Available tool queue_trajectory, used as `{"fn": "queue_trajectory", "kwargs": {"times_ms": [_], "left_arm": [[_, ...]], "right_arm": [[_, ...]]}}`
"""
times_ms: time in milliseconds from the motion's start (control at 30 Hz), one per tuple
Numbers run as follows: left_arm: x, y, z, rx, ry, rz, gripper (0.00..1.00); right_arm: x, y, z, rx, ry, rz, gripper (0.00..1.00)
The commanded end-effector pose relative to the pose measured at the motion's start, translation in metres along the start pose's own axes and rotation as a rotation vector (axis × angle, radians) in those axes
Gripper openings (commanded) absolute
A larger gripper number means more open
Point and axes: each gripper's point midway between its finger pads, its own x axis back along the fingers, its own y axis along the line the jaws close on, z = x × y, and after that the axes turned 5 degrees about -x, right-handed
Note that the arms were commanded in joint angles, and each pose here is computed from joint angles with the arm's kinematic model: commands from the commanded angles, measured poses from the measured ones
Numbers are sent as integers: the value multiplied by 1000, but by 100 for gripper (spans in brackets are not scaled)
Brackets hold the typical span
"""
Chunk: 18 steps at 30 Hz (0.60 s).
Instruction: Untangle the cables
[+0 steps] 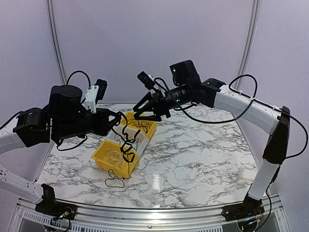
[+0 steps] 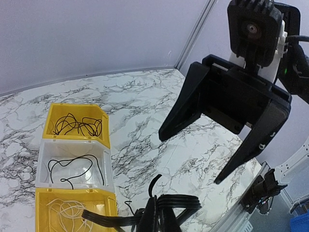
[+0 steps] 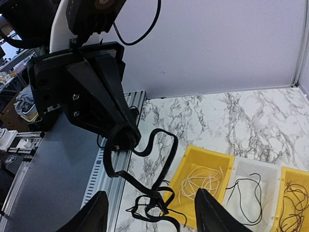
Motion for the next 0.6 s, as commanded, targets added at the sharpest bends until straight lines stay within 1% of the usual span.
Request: {"fn": "queue_trajectory", "kwargs": {"times_ms": [0, 267, 400, 500, 533, 567], "left_arm": [[-10, -3, -11, 47, -63, -11, 0], [-21, -8, -9, 67, -61, 0, 0], [-22, -11, -9, 78, -60, 14, 0], [-23, -11, -6, 78, -55, 19, 0], [-24, -12, -5, 76, -53, 22, 0], [-25, -13, -4, 75, -50, 27, 0]], "right_arm": [[-9, 21, 1, -26, 2, -87, 60], [-19, 38, 14, -44, 11, -123, 57], [-22, 41, 18, -60, 4, -122, 51], [-25, 45, 13, -52, -15, -127, 49], [-26, 46, 10, -50, -24, -129, 46], [-27, 48, 7, -59, -31, -133, 42]]}}
